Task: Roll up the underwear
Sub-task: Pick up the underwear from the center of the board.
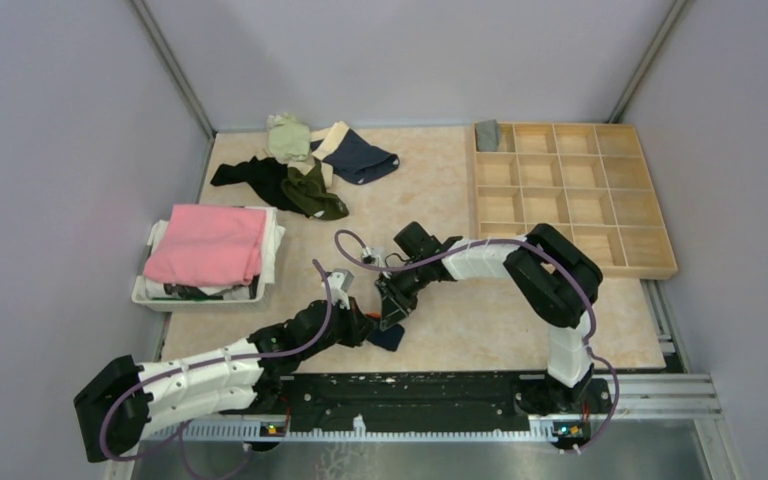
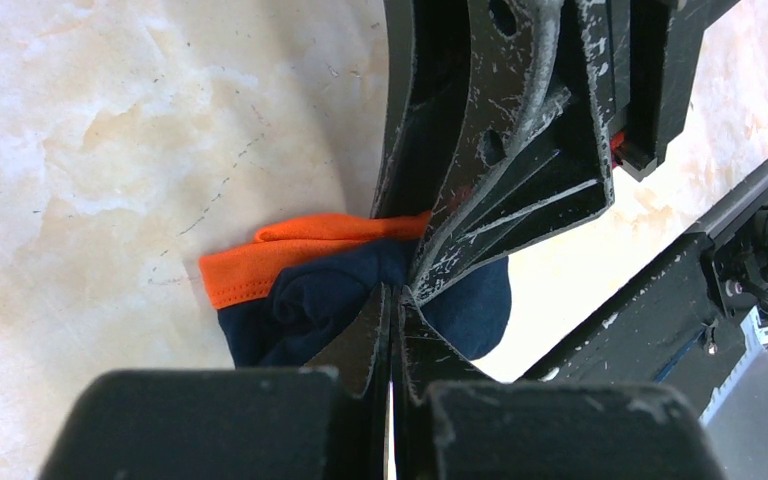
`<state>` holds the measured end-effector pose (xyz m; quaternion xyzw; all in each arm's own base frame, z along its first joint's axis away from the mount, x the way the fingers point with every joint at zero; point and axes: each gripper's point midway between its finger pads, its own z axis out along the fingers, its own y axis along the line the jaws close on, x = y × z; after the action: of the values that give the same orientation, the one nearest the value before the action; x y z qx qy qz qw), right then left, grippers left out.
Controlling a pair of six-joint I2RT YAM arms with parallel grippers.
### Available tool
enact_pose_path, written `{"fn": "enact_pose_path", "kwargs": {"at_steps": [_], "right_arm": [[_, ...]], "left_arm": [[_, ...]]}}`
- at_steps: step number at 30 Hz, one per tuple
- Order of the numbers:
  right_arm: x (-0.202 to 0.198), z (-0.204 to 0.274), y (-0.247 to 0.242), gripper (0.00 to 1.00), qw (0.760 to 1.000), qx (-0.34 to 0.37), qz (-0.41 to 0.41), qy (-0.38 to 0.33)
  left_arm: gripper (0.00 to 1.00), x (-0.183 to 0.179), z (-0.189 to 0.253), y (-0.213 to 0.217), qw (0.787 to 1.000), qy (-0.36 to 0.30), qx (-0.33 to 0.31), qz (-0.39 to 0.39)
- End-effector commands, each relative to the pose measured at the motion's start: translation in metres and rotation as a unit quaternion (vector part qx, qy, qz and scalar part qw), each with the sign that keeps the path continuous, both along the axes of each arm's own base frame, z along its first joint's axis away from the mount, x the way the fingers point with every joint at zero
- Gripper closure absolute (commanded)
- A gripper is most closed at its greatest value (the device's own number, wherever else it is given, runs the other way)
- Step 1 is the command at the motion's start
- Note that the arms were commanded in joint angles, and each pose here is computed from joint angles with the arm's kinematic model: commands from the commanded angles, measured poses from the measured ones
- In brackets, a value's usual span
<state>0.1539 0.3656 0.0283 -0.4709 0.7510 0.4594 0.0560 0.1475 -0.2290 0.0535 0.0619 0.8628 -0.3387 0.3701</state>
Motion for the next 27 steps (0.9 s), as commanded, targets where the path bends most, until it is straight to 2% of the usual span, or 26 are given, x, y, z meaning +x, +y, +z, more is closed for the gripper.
{"fn": "enact_pose_path", "kwargs": {"at_steps": [1, 7, 12, 17, 20, 27], "right_arm": [[-0.012, -0.036, -0.027, 0.82, 0.998, -0.068, -0.009, 0.016], [-0.007, -0.022, -0.022, 1.0, 0.999, -0.037, -0.031, -0.007], [0.005, 0.002, -0.017, 1.0, 0.997, -0.013, -0.067, -0.037], [0.04, 0.043, -0.024, 1.0, 0.983, 0.003, -0.134, -0.125], [0.081, 0.088, -0.046, 1.0, 0.957, 0.02, -0.213, -0.194], [0.175, 0.177, -0.129, 1.0, 0.864, 0.023, -0.387, -0.32]], "left_arm": [[1.0, 0.001, -0.021, 0.024, 0.998, 0.011, 0.062, 0.029], [1.0, 0.019, 0.033, 0.021, 0.997, -0.033, 0.046, 0.054], [0.97, 0.032, 0.092, 0.025, 0.993, -0.084, 0.023, 0.079], [0.9, 0.034, 0.094, 0.038, 0.99, -0.096, 0.033, 0.096], [0.85, 0.032, 0.083, 0.041, 0.99, -0.089, 0.038, 0.1], [0.75, 0.038, 0.063, 0.035, 0.99, -0.072, 0.071, 0.098]]}}
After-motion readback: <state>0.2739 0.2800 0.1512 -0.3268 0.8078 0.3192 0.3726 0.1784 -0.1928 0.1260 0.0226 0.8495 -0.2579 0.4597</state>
